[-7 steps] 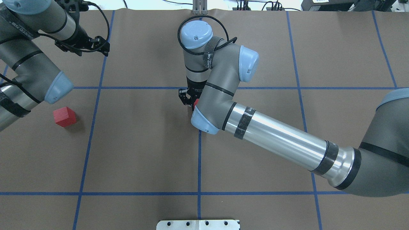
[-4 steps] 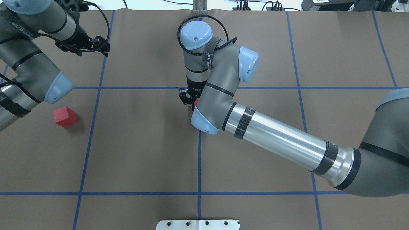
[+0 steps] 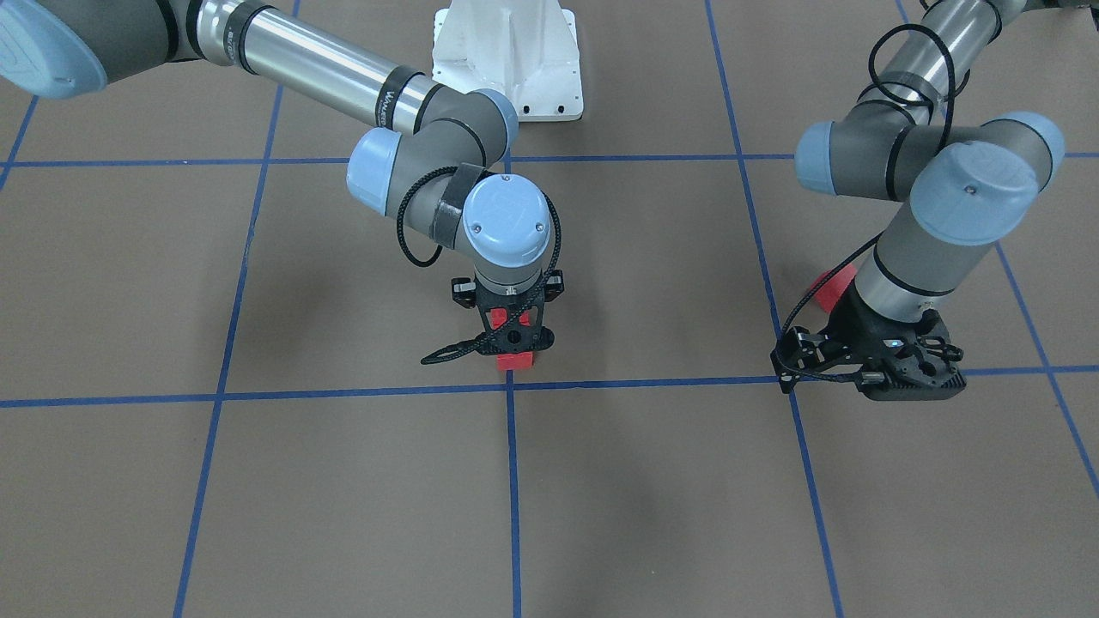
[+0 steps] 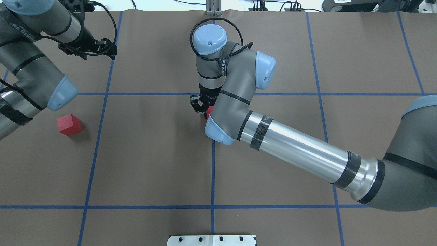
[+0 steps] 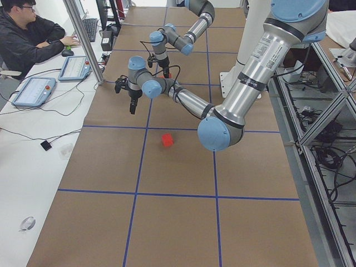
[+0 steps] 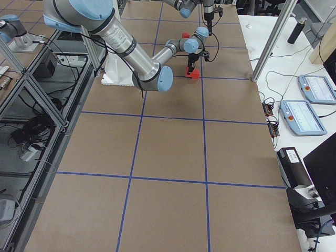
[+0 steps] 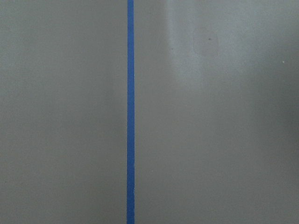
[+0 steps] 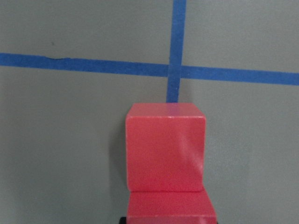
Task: Form red blocks into L shape at center
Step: 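Lower the red cube beside the placed cube, nearer the robot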
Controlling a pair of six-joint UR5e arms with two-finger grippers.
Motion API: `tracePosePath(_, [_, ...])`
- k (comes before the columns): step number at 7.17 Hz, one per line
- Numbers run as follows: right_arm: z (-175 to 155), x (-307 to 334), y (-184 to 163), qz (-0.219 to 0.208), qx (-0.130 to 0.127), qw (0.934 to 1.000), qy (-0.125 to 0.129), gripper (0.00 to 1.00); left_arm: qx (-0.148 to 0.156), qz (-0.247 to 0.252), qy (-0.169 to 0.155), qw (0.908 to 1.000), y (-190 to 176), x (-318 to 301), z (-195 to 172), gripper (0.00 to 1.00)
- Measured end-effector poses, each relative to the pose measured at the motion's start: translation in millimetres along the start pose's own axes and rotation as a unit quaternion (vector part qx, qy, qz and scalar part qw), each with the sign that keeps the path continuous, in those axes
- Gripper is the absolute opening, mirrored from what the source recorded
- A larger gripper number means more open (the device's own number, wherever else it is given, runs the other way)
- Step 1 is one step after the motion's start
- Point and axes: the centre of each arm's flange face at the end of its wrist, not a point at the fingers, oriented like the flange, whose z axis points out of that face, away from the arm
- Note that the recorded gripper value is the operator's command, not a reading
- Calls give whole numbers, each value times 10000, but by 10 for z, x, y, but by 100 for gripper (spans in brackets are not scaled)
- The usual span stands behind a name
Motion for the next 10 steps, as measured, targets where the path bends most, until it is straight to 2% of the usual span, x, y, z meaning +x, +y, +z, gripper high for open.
tracePosePath(1, [-2, -3, 0, 0, 2, 10000, -4, 33, 0, 1, 0, 10000, 0, 0, 0, 100])
tracePosePath(2, [-3, -3, -1, 2, 3, 10000, -5, 37, -2, 1, -1, 10000, -1, -2, 2, 100])
tracePosePath(3, [-5, 0, -4, 3, 5, 10000, -5, 51, -6, 0, -3, 10000, -1, -5, 5, 100])
tracePosePath(4, [-4, 5, -7, 2, 8, 10000, -4, 77, -7, -2, -6, 10000, 0, -8, 8, 100])
tracePosePath(5, [-1, 9, -9, -3, 15, 10000, -5, 92, -9, -5, -9, 10000, 1, -12, 11, 100])
tracePosePath(6, [3, 13, -11, -14, 29, 10000, -18, 97, -9, -6, -11, 10000, 2, -14, 12, 100])
tracePosePath(10, [-24, -6, -4, 9, 76, 9999, -98, 98, -12, -1, -10, 10000, 3, -15, 13, 100])
